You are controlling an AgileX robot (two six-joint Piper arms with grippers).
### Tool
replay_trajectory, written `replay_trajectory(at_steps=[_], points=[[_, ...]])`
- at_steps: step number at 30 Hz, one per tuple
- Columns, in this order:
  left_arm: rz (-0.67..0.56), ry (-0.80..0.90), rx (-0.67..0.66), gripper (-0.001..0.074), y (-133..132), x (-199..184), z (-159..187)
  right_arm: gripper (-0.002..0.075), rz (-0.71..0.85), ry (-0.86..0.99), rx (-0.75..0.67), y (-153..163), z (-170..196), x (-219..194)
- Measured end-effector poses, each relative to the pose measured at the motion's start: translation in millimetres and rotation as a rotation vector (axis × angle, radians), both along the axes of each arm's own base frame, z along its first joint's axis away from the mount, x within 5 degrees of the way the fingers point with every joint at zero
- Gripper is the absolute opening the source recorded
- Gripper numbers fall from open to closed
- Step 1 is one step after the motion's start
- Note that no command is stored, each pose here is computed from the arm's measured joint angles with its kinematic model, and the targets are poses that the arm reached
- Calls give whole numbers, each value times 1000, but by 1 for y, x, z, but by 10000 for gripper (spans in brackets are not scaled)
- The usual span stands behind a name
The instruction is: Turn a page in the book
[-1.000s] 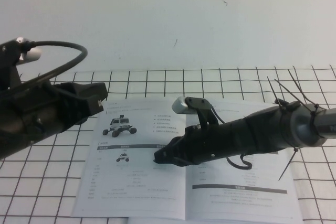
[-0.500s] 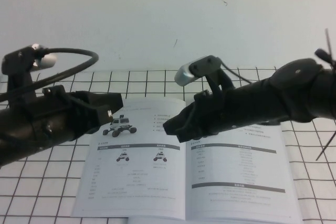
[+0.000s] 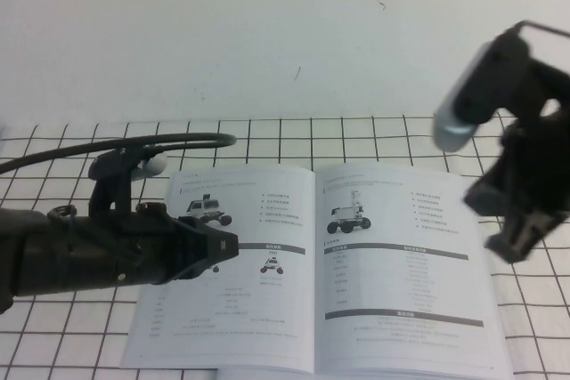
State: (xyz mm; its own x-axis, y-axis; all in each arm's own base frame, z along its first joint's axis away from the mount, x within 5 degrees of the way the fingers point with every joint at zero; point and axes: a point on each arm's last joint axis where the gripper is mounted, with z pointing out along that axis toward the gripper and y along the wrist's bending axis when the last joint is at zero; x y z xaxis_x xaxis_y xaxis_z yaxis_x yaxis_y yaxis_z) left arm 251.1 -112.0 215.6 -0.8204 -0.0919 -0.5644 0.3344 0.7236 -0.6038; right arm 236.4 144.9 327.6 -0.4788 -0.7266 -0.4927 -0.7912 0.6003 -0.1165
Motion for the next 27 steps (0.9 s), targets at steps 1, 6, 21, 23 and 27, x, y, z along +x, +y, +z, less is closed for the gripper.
replay_trajectory(at_steps=[1, 6, 21, 23, 27], points=[[-17, 2, 0, -2, -1, -1, 0, -1, -26, -25, -48, -11, 9, -8], [-53, -9, 6, -2, -1, -7, 6, -1, -168, -176, -184, -60, 53, -50], [-57, -434, -17, -2, 14, -59, 96, -1, -356, -489, 46, -146, 56, -187], [-66, -542, 1, -2, 18, -72, 111, -1, -339, -536, 112, -149, 38, -199], [-46, -697, 28, -2, 26, -93, 132, -1, -319, -627, 246, -153, 8, -214]])
